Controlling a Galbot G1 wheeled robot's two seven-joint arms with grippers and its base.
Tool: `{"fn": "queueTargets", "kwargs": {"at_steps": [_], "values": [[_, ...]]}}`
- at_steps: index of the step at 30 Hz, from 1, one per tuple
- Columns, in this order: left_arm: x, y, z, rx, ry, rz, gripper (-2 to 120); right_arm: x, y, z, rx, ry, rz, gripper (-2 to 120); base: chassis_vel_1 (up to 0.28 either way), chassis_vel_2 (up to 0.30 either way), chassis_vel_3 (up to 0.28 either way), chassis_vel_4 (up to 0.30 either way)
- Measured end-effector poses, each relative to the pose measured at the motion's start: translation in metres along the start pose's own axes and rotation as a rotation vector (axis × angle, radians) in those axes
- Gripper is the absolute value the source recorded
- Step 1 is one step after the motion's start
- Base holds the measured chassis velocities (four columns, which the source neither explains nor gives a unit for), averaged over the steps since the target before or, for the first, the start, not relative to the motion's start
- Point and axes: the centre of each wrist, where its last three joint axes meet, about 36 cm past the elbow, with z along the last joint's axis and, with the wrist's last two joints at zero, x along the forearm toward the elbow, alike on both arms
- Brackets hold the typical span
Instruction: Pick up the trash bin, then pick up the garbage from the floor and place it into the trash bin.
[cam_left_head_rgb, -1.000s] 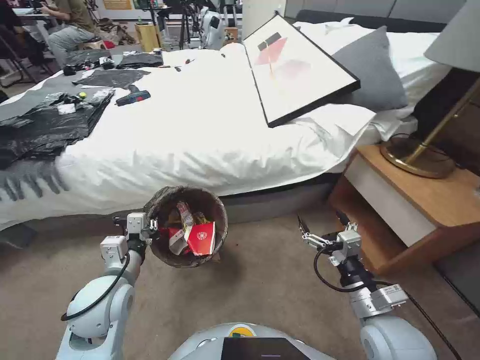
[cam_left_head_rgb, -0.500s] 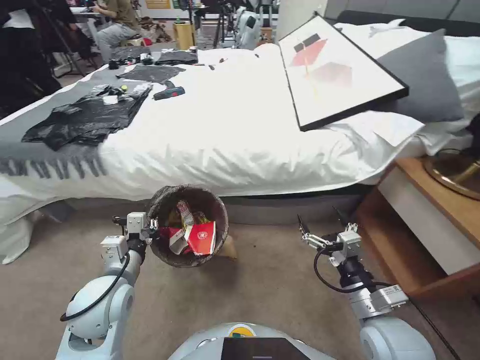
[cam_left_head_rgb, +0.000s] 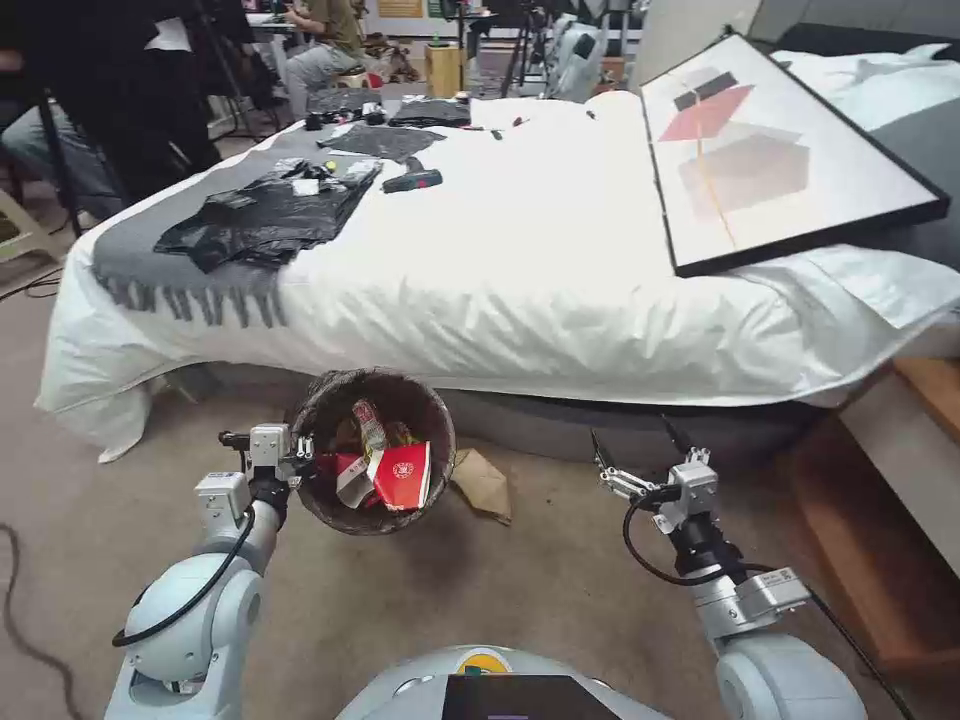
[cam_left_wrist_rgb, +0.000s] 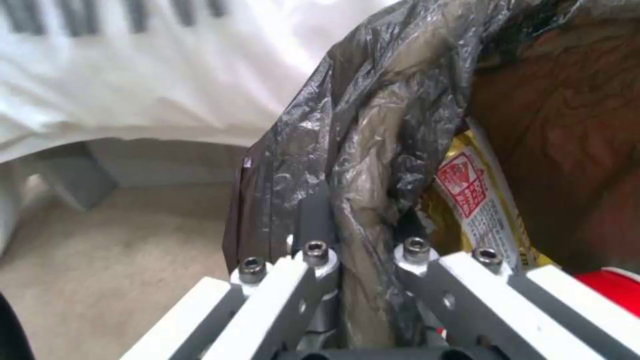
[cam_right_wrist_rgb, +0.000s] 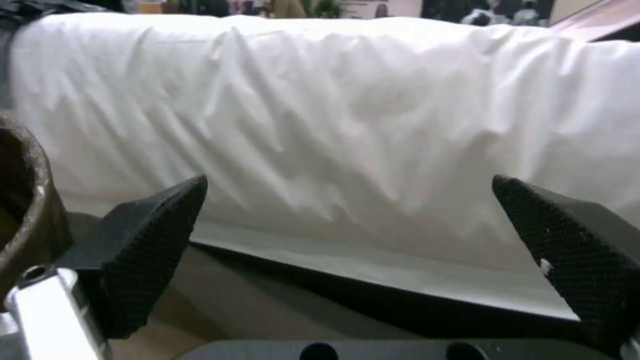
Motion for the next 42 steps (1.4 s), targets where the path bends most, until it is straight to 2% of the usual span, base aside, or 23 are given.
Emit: {"fn": "queueTargets", "kwargs": {"at_steps": [23, 30, 38, 42], "values": [[0.002, -0.001, -0.003, -0.002, -0.017, 0.005, 3, -0.001, 0.002, 0.002, -0.013, 0.021, 0.010, 100, 0.080, 0.082, 0.085, 0.084], [0.001, -0.002, -0.002, -0.007, -0.024, 0.001, 3, -0.009, -0.001, 0.011, -0.051, 0.096, 0.053, 100, 0.014, 0.015, 0.011, 0.015], [0.001, -0.002, -0.002, -0.007, -0.025, 0.000, 3, -0.029, -0.003, 0.018, -0.176, 0.203, 0.090, 100, 0.000, 0.000, 0.000, 0.000], [0.002, -0.002, -0.002, -0.006, -0.026, -0.001, 3, -0.045, -0.007, 0.035, -0.222, 0.277, 0.104, 100, 0.000, 0.000, 0.000, 0.000]]}}
